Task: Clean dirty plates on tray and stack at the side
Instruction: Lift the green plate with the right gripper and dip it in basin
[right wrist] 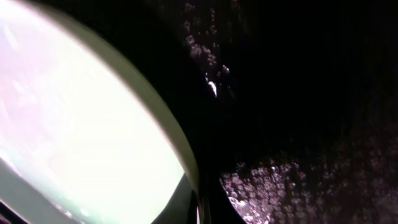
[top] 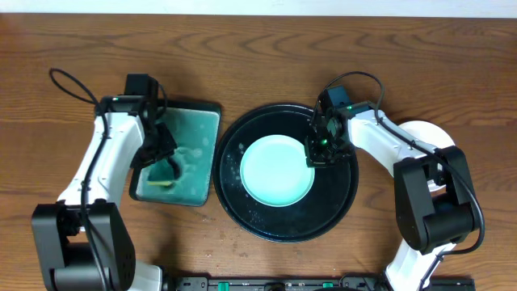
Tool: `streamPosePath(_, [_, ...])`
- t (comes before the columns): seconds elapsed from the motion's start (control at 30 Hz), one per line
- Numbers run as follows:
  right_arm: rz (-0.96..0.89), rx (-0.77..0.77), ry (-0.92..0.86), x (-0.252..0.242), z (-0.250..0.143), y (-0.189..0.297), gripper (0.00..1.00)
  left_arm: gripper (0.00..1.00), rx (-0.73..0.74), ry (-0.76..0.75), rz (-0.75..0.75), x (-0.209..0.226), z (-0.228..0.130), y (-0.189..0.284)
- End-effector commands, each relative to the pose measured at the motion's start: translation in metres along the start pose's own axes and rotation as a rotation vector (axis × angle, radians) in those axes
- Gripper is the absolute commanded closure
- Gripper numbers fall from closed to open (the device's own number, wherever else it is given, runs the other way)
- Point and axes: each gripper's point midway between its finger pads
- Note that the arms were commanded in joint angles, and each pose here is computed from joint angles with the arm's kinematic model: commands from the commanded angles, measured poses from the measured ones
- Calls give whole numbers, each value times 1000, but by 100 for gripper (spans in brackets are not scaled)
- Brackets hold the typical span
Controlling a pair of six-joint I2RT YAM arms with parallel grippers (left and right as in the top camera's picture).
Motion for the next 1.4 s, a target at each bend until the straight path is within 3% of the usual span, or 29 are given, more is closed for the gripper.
streamPosePath(0.0, [-53,-63,-13,-1,16,24,99,43,-3,13,-84,-7,0,18])
streamPosePath(0.17, [-55,-171,86,32,37,84,99,35,-69,18,-122,-4,-2,56])
streamPosePath(0.4, [-49,-487,322,132,77,150,99,31,-247,15,-264,-2,-18,124])
streamPosePath(0.53, [-92,-698,505,193,92,155,99,30,-343,15,-311,7,-33,155])
streamPosePath(0.57, [-108,-742,545,207,95,154,99,24,-364,15,-321,9,-36,161])
streamPosePath(0.73, [-191,-903,767,267,103,129,99,19,-457,15,-362,15,-46,185])
streamPosePath(1.03, [-375,-1143,863,306,88,173,99,19,-494,15,-379,18,-51,195])
streamPosePath(1.37, [-549,-1284,894,317,65,225,99,19,-492,15,-378,18,-50,194])
Point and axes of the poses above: each gripper's point midway between its finger pads, its own y axis back along the fingers, its own x axis along the line the jaws close on, z = x × y, and after that the axes turned 2 degrees about -y, right-handed
